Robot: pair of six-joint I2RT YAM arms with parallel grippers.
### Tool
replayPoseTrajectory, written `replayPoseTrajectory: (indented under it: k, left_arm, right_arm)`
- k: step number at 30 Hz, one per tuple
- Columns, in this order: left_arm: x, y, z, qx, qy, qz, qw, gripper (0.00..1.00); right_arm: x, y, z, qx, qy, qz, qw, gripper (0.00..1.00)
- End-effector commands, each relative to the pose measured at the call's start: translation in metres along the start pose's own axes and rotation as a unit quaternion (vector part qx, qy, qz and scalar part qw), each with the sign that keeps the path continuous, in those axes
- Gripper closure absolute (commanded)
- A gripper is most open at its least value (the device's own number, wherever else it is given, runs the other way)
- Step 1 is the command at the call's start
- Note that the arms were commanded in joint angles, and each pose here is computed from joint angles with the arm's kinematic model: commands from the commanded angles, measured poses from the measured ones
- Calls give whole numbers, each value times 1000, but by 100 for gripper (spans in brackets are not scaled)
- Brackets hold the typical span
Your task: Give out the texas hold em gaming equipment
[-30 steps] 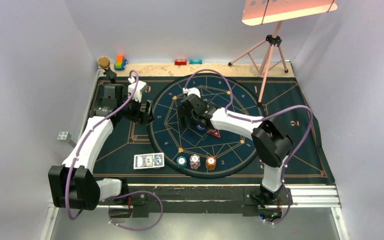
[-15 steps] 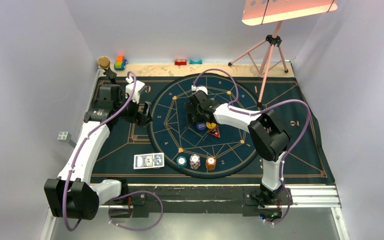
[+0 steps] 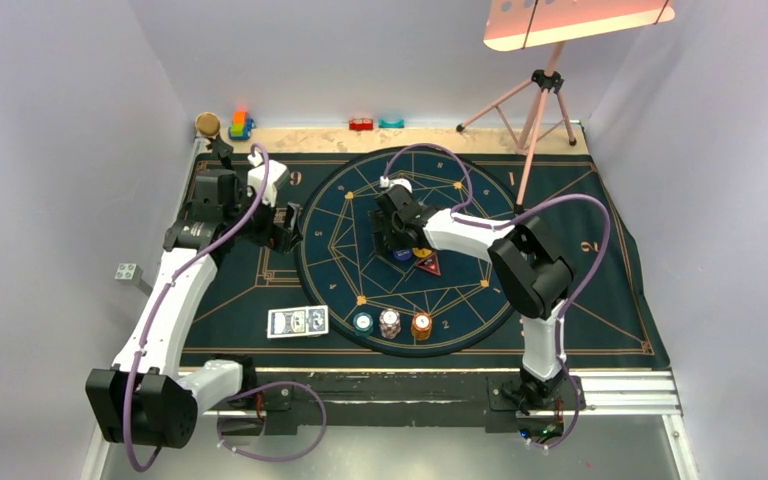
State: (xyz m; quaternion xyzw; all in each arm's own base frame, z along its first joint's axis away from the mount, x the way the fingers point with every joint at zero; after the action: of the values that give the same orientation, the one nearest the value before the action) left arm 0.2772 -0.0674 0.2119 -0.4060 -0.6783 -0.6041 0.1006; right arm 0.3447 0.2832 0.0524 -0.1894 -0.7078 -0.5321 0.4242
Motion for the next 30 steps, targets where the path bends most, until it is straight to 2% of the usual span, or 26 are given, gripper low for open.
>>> replayPoseTrajectory:
  k: [1,11,19,25,30]
  left_arm:
    - [3,6,2,-9,7,-22,1000,0]
    - [3,6,4,-7,15,-26,1000,0]
    - [4,6,6,-6,24,-32,999,0]
    - [3,6,8,-4,29,-35,999,0]
    - [0,4,10,2,34,-31,999,0]
  right_arm:
    - [2,-17,1,-11,3,17,1000,15]
    - [14,-39,6,10,-8,33,999,25]
    - [13,-44,15,20,-3,44,999,43]
    - [16,-33,34,35,17,37,999,59]
    - [25,-7,74,68,46,13,997,62]
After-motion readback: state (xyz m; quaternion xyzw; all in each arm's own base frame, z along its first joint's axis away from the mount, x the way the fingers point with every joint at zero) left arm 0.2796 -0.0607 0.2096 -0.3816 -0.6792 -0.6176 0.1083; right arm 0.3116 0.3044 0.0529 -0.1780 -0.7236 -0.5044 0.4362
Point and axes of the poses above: each gripper's point midway between its finger pads, its own x axis back along the fingers, its own z axis along the line the jaws close on, y = z × x, the point moved 3 cm from there along x, back along the fingers, and after that the axes turned 12 degrees about x, right-handed, at the moved point
